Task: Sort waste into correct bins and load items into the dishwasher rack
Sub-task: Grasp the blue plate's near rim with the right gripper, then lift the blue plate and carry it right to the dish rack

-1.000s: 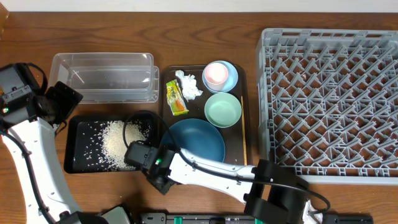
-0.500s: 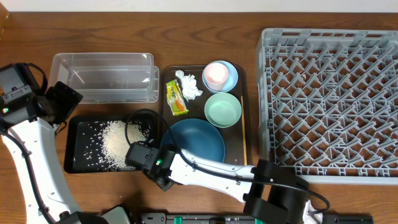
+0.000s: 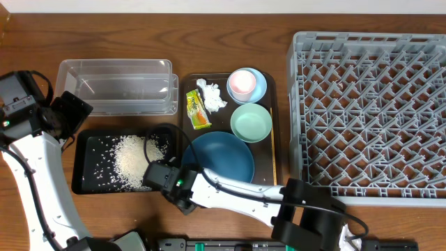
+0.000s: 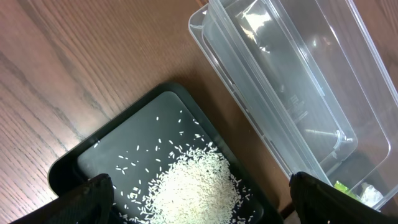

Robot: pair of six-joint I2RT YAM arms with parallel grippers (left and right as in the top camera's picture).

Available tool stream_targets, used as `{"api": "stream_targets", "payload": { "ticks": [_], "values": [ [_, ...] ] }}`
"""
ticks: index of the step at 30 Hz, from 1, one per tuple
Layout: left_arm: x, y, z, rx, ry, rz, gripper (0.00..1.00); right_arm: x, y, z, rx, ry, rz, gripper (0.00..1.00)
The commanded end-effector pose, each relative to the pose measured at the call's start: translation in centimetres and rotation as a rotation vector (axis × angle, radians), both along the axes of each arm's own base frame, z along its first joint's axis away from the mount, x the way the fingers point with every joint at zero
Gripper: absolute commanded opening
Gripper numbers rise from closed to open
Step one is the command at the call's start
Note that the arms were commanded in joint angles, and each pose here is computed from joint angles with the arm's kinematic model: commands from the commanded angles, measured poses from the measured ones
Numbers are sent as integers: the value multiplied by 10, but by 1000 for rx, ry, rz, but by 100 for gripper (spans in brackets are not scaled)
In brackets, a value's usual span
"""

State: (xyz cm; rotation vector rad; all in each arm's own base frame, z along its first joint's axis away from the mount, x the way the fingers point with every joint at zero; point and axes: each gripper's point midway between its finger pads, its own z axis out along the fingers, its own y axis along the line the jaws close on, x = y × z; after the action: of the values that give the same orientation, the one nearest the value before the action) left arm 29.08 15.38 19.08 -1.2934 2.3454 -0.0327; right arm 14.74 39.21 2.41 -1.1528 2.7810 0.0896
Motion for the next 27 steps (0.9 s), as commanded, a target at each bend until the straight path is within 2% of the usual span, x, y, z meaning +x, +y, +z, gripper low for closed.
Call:
{"api": "stream_targets", "payload": {
  "ticks": [1, 11, 15, 21, 27],
  "values": [
    [-2, 2, -3, -3, 9, 12, 93, 6, 18, 16, 55, -3, -17, 1],
    [-2, 2, -3, -3, 9, 12, 93, 14, 36, 77, 122, 10, -28, 1],
    [-2, 2, -3, -2, 8, 12, 93, 34, 27, 122, 163, -11, -73, 1],
    [-2, 2, -3, -3, 9, 12, 93, 71, 0, 202, 313, -85, -163, 1],
    [-2, 2, -3, -2, 8, 12, 93, 106, -66, 291, 484, -225, -260, 1]
  ]
}}
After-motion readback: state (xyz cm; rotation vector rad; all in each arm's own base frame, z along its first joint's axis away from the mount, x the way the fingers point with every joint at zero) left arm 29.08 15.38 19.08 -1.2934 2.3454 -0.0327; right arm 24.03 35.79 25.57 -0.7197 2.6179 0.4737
